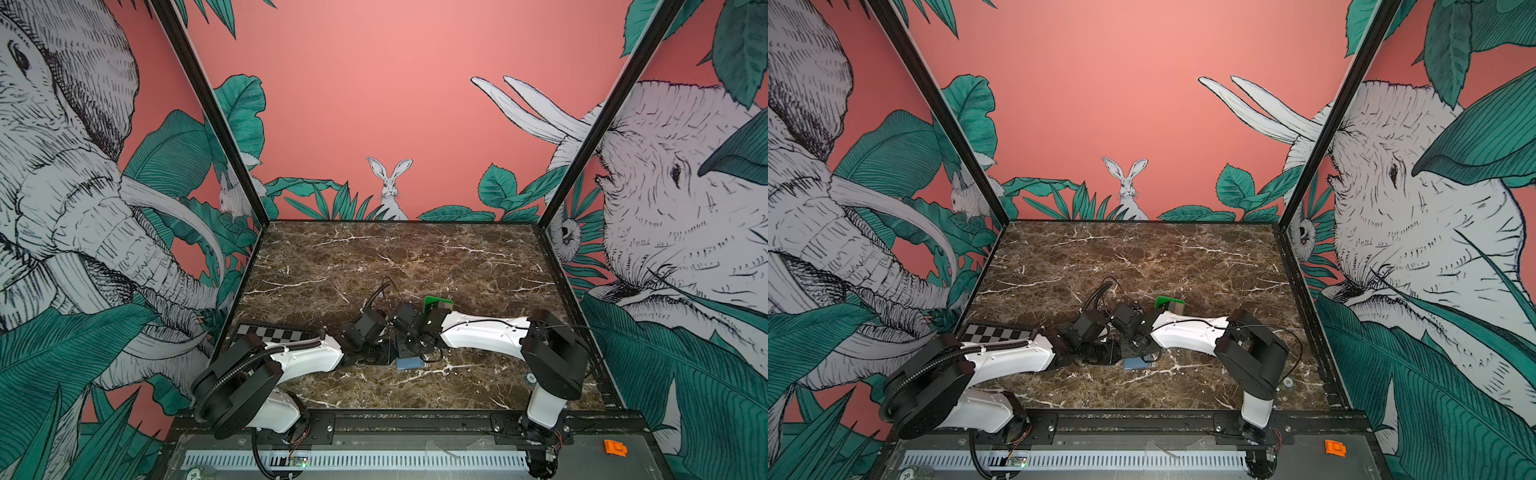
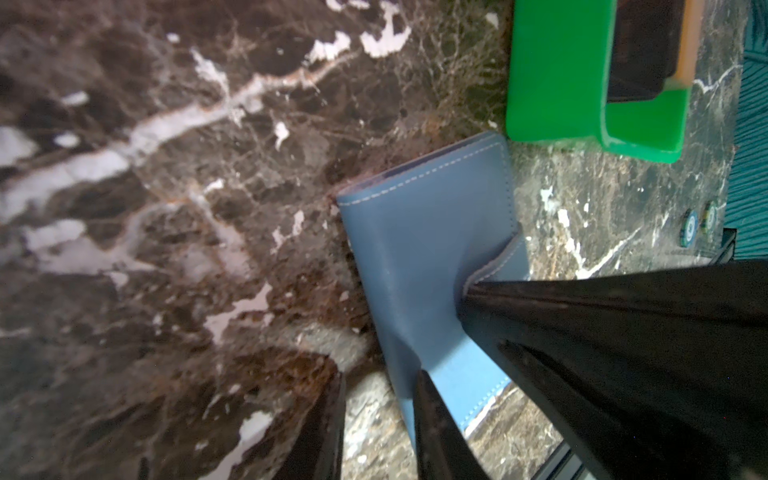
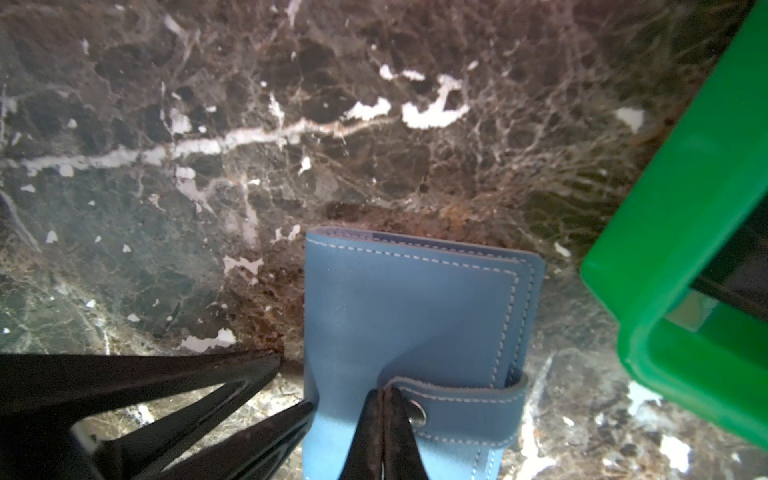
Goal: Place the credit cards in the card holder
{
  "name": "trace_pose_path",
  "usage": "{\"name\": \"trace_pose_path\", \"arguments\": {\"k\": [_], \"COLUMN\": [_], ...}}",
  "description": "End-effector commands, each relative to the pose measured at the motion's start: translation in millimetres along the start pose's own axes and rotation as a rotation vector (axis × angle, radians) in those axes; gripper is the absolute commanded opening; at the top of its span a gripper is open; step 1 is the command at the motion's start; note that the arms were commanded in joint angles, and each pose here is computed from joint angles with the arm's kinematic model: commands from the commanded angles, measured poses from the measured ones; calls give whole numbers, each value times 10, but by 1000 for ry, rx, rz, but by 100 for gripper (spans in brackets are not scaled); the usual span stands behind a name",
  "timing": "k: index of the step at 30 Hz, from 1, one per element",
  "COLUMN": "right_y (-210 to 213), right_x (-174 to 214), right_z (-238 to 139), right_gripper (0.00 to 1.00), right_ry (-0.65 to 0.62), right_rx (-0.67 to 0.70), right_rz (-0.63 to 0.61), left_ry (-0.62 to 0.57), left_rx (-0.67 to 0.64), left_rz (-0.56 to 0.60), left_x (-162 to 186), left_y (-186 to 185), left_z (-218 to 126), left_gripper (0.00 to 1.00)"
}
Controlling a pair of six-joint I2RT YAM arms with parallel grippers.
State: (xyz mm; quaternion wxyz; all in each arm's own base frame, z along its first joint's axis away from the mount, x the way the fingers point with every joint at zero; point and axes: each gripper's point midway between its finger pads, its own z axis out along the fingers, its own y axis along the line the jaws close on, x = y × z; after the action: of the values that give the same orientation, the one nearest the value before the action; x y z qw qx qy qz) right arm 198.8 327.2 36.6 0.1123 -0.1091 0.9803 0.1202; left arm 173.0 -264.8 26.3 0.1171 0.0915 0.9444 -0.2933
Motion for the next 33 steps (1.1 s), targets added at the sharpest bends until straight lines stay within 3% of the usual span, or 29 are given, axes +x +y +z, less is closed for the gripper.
{"name": "trace_pose_path", "arguments": {"k": [1, 9, 20, 26, 33], "right_y": [-135, -283, -264, -212, -274], "right_x": [99, 51, 52, -78, -124], "right_z": [-32, -60, 4, -217, -356], "right_gripper": [0, 0, 0, 11, 14], "right_ry": [15, 12, 40, -20, -47], "right_rx": [50, 108, 86, 69, 78], "right_rz": [-14, -14, -8, -40, -53], "left_ry": [23, 24, 22, 13, -6], "left_rx": [-8, -1, -2, 8, 36], "left_rz": [-7, 5, 0, 2, 8], "left_x": [91, 96, 89, 81, 44], "left_y": [42, 15, 11, -3, -65], "left_z": [10, 3, 6, 1, -11], "left_gripper": [30, 30, 29, 28, 28]}}
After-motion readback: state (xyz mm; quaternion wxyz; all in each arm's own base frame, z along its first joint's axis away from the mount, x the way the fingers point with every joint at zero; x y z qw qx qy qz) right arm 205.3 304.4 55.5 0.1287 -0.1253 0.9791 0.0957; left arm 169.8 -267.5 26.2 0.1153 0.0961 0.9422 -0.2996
